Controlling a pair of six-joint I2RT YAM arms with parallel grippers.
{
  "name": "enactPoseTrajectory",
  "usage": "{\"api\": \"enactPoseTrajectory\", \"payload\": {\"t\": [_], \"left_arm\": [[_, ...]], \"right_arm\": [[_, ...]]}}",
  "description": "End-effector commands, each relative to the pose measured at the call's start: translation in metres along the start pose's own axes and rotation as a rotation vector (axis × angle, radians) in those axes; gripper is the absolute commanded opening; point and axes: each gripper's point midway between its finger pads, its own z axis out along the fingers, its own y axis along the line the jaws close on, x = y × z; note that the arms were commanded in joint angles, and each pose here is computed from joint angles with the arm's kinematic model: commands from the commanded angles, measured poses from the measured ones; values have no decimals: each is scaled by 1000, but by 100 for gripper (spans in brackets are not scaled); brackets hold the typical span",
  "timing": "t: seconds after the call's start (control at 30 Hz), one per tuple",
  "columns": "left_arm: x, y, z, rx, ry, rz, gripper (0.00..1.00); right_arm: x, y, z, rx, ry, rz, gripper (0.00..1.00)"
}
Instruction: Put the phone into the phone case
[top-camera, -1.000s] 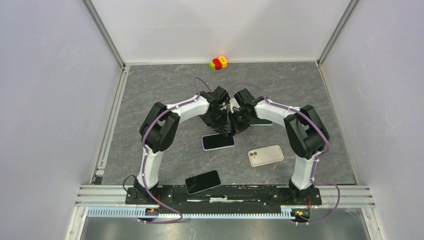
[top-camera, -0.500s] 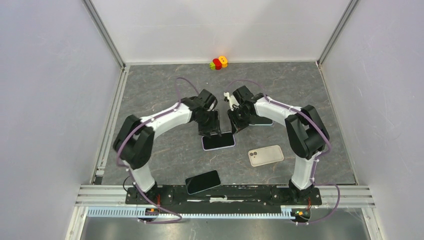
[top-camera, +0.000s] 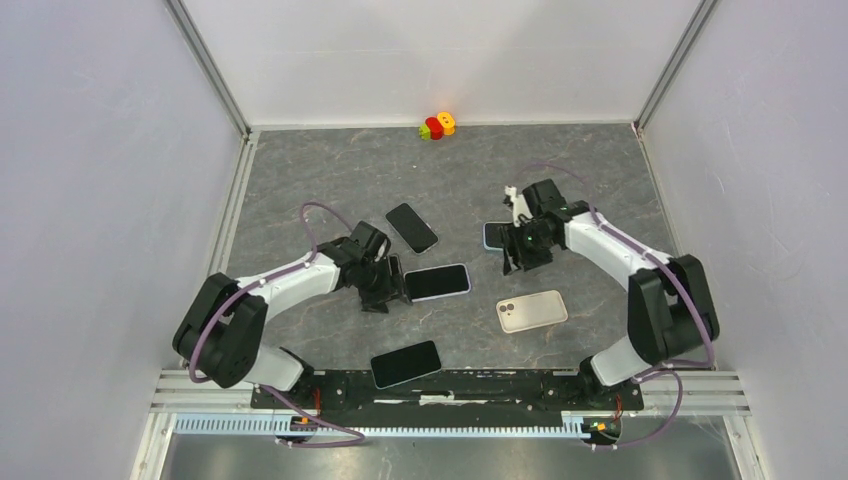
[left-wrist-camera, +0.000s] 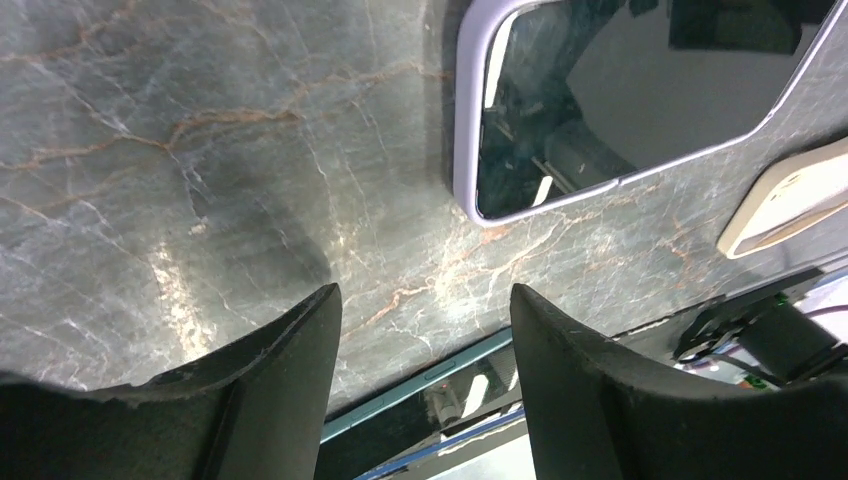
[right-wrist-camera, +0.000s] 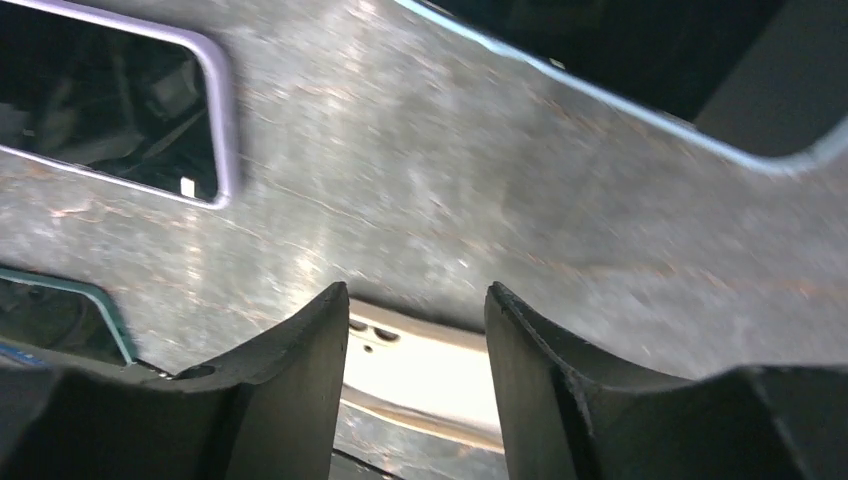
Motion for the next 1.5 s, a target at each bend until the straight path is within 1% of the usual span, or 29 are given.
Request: {"api": "enactPoseTrajectory", "payload": {"t": [0.0, 0.1, 0.2, 0.37, 0.5, 0.7, 0.87, 0.97, 1.07, 1.17, 1.33, 1.47], "left_arm": [[-24, -22, 1, 143, -67, -52, 69], [-31, -23, 7, 156, -65, -58, 69], [-38, -26, 13, 160, -52, -53, 69], [-47, -42, 26, 198, -6, -41, 66], [-58, -68, 36, 268, 25, -45, 61], [-62, -124, 53, 330, 74, 12, 60], [-52, -180, 69, 393, 126, 69, 60], [-49, -197, 70, 409, 132, 99, 60], [-55, -195, 61, 395, 99, 122, 62], [-62, -183, 46, 357, 51, 151, 65], [-66, -153, 20, 287, -23, 175, 68], [-58, -119, 0, 199, -66, 196, 69]], "right_arm": [[22, -34, -26, 146, 1, 36, 59], [35, -56, -40, 249, 10, 64, 60], [42, -78, -56, 387, -2, 82, 59], [61, -95, -67, 487, 33, 104, 59], [78, -95, -63, 451, 51, 137, 58], [97, -91, -48, 368, 80, 163, 47], [106, -94, -34, 335, 100, 173, 41], [109, -96, -25, 320, 109, 171, 37], [110, -92, -16, 278, 116, 168, 34], [113, -91, -11, 268, 126, 170, 32], [111, -71, 0, 153, 106, 222, 27], [108, -49, 9, 33, 82, 286, 23]]}}
